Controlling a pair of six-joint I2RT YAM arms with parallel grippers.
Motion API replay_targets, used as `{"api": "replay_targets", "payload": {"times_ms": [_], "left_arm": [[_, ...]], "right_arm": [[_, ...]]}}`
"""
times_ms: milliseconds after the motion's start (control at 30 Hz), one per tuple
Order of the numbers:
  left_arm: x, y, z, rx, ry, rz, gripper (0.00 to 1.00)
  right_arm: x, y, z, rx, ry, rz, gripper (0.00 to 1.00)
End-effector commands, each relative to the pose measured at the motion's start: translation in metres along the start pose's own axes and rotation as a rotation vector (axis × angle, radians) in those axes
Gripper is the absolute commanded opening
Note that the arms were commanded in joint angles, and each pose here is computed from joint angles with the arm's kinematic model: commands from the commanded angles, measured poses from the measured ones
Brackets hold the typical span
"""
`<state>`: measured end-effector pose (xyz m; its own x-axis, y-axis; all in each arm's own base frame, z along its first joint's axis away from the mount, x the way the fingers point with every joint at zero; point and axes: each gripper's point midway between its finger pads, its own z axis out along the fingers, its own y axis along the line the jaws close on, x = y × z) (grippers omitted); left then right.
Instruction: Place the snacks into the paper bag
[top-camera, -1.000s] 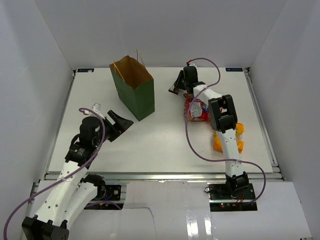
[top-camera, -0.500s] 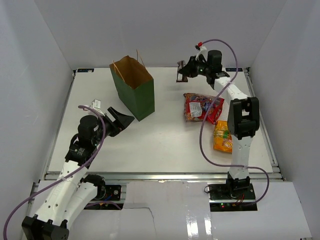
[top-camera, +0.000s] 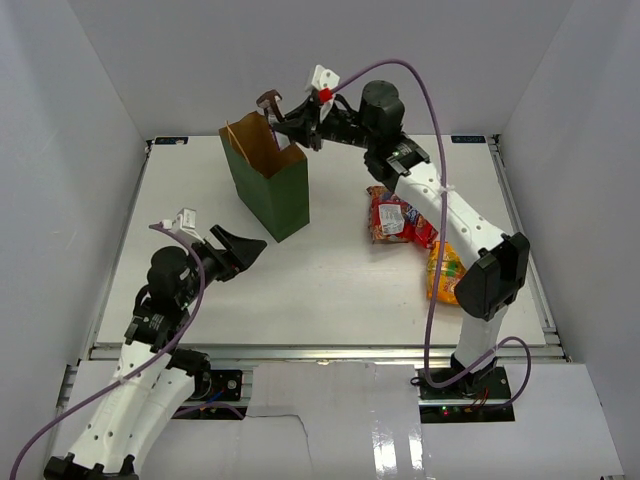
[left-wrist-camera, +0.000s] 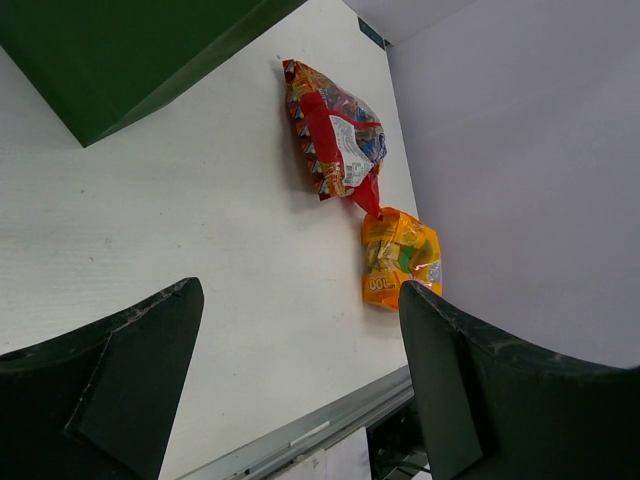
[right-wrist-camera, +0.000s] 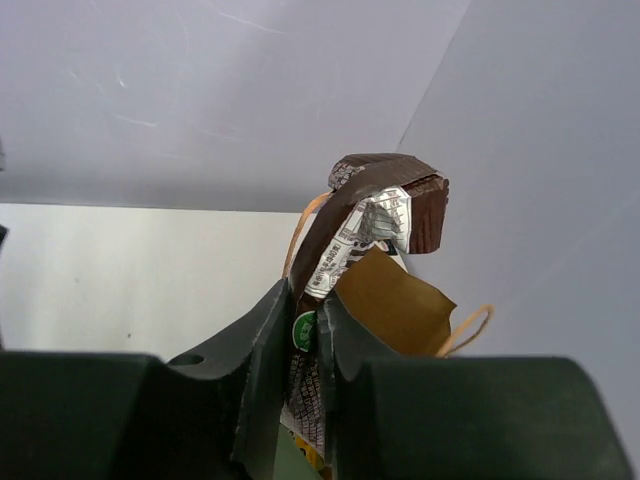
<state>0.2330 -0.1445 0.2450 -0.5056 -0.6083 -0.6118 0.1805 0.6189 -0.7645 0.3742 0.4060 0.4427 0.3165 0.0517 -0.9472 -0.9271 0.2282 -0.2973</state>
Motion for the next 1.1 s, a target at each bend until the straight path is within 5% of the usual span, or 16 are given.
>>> {"api": "replay_targets", "payload": {"times_ms": [0,233,433,667,833,1067], "left_arm": [[0.004,-0.003,-0.006,0.031,-0.002,0.009,0.9],[0.004,-0.007,-0.017,0.051,-0.018,0.006,0.9],[0.008,-0.01,-0.016,0.068,0.006,0.008,0.9],[0.014,-0.024,0.004,0.133,0.109,0.032,0.9],[0.025,-0.046,0.031,0.208,0.203,0.065,0.9],[0.082,-0.072,0.108,0.17,0.397,0.124,0.91]], "right_arm": [[0.022,-0.015,0.024,0.112,0.05,-0.098,0.23],[0.059,-0.032,0.053,0.213,0.087,-0.104,0.28],[0.071,-0.029,0.051,0.207,0.13,-0.118,0.58],[0.023,-0.008,0.019,0.111,0.099,-0.04,0.74],[0.021,0.0,-0.049,-0.015,0.154,0.082,0.9],[0.112,-0.014,-0.205,0.157,0.371,0.347,0.94]]}}
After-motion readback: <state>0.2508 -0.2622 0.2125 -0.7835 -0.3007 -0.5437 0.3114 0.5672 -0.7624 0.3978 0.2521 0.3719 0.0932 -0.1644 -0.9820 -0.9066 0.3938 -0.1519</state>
